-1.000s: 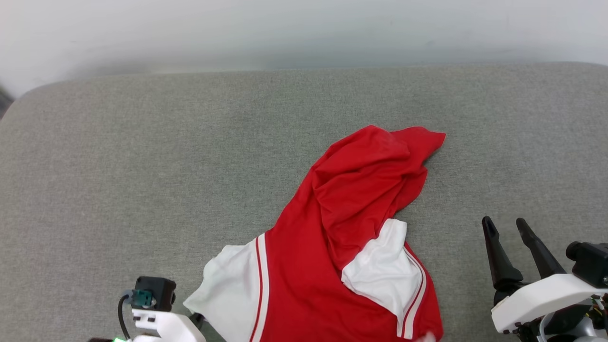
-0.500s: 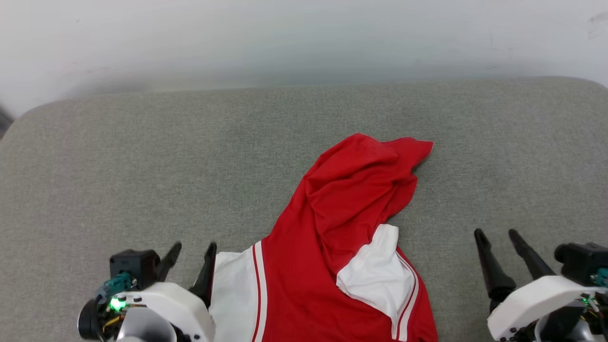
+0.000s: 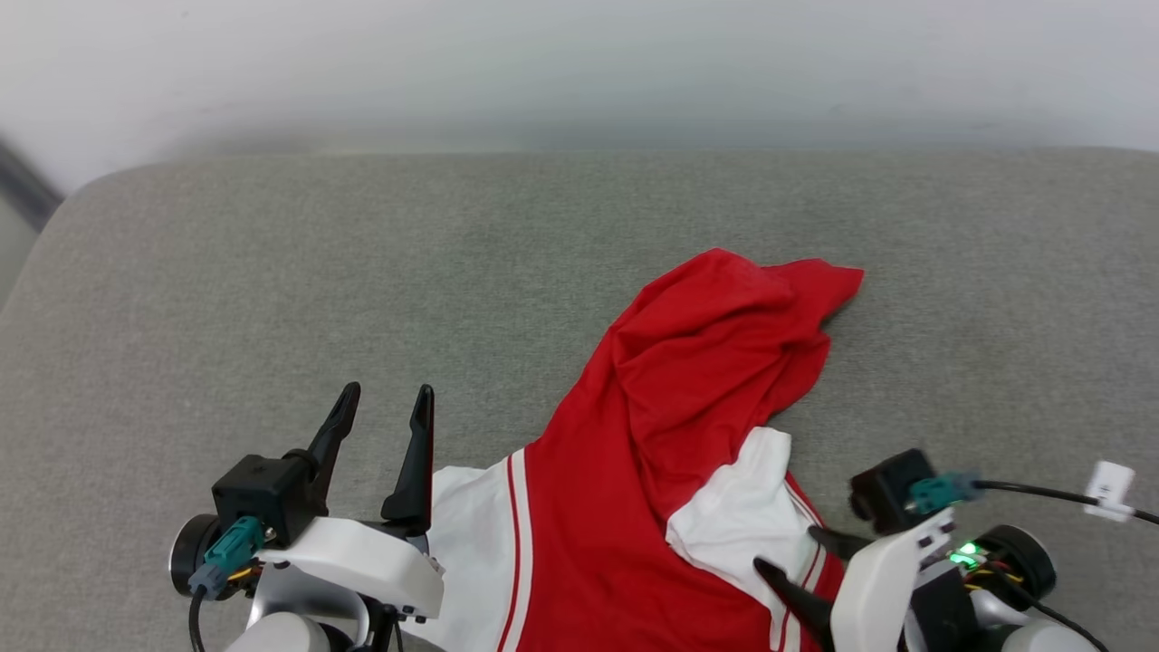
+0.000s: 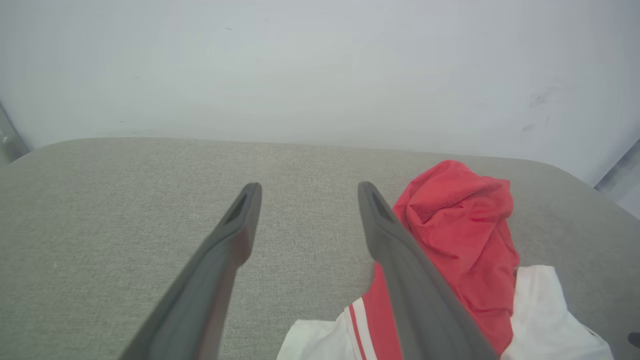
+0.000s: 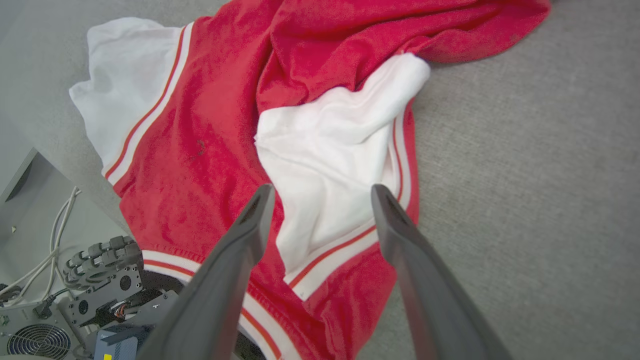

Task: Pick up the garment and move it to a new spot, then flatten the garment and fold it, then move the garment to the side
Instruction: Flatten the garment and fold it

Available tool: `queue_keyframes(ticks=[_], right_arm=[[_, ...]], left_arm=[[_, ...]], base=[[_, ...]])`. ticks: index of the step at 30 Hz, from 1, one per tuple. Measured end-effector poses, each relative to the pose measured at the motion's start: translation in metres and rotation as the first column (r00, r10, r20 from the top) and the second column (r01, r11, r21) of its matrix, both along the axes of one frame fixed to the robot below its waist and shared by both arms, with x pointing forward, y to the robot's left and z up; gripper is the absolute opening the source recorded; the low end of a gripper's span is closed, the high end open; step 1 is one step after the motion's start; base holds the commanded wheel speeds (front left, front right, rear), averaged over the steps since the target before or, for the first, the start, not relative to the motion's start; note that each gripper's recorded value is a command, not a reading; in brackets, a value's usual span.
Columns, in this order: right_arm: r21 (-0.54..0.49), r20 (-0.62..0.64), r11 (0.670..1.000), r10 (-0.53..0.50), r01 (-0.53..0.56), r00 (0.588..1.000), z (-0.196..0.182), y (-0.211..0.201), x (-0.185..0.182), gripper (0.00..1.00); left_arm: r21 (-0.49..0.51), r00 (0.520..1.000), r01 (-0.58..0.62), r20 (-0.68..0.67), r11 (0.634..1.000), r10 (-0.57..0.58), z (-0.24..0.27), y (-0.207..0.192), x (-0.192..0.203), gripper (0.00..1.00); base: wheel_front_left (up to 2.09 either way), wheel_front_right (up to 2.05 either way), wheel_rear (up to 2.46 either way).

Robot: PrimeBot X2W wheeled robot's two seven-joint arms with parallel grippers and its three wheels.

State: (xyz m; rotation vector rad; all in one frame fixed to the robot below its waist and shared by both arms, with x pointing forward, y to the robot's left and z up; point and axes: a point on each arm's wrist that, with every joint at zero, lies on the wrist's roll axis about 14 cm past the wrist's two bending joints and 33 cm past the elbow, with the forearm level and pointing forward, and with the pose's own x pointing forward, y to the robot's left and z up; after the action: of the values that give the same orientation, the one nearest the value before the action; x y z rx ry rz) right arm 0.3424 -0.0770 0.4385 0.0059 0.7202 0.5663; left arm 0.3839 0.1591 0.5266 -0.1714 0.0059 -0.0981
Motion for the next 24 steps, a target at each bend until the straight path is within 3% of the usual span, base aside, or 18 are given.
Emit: queue_keyframes(ticks=[5,15,16,17,24], right_arm=[[-0.053,-0.083,0.989,0.133,-0.138,0.988,-0.015,0.018,-0.007,1.00],[-0.125,-0.194,0.959,0.228,-0.255,0.954,-0.052,0.024,0.001,1.00],[-0.125,-0.201,0.957,0.234,-0.261,0.951,-0.054,0.025,0.001,0.45],[-0.126,-0.197,0.956,0.238,-0.265,0.951,-0.054,0.026,0.002,0.00],[-0.090,-0.068,0.970,0.220,-0.226,0.973,-0.024,0.029,0.024,0.00]], left_arm=[[-0.009,1.000,-0.026,-0.005,1.000,0.026,-0.003,0.006,0.002,1.00],[-0.020,0.998,-0.050,-0.045,0.999,0.049,-0.020,0.010,0.010,1.00],[-0.020,0.998,-0.051,-0.048,0.998,0.050,-0.022,0.010,0.011,1.00],[-0.020,0.998,-0.051,-0.049,0.998,0.050,-0.023,0.011,0.011,1.00],[-0.022,0.998,-0.046,-0.048,0.999,0.045,-0.022,0.009,0.013,1.00]], base=[[0.00,0.00,0.00],[0.00,0.00,0.00],[0.00,0.00,0.00],[0.00,0.00,0.00],[0.00,0.00,0.00]])
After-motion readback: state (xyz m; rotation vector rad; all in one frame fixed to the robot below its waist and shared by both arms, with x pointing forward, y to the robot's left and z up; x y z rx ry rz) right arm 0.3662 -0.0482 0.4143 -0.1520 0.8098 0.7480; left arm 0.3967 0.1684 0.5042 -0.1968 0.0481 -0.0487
